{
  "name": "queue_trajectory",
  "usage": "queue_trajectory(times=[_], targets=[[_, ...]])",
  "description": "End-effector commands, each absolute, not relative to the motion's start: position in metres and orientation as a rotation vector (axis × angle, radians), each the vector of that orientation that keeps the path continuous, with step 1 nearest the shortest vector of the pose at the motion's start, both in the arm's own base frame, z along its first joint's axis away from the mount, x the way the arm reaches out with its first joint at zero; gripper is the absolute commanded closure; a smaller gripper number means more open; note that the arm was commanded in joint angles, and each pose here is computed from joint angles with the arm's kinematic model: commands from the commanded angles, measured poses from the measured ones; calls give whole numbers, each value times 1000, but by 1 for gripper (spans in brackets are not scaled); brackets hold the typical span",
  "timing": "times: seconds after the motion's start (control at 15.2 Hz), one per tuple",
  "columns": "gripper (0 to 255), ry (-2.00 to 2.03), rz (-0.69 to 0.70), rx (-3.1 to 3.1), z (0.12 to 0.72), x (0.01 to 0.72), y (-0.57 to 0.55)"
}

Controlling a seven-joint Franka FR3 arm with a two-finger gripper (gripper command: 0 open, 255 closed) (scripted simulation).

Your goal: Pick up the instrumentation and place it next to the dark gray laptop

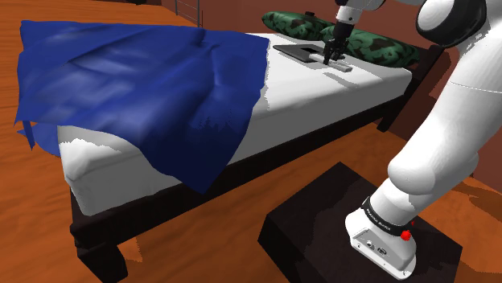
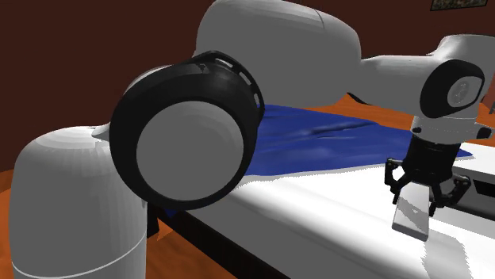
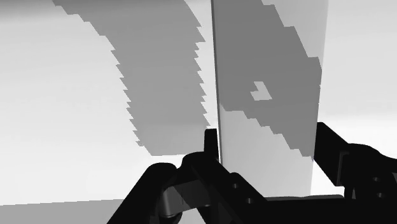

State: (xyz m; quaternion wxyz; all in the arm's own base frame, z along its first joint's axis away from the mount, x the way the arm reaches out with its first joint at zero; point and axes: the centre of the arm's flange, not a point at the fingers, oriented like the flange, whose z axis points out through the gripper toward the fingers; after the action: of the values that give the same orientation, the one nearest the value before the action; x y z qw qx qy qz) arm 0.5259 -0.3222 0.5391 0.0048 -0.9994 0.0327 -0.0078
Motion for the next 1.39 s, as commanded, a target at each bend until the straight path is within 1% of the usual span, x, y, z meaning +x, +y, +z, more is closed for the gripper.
queue_trajectory(times=[0.0, 0.2, 0.66, 0.73, 1.06, 1.32], targets=[[255, 103, -26, -3131, 529, 527, -321], [255, 103, -26, -3131, 513, 527, -321], [255, 103, -26, -3131, 513, 527, -321], [0, 103, -26, -3131, 513, 527, -321], [0, 103, -26, -3131, 513, 526, -321], [0, 103, -26, -3131, 563, 526, -322]])
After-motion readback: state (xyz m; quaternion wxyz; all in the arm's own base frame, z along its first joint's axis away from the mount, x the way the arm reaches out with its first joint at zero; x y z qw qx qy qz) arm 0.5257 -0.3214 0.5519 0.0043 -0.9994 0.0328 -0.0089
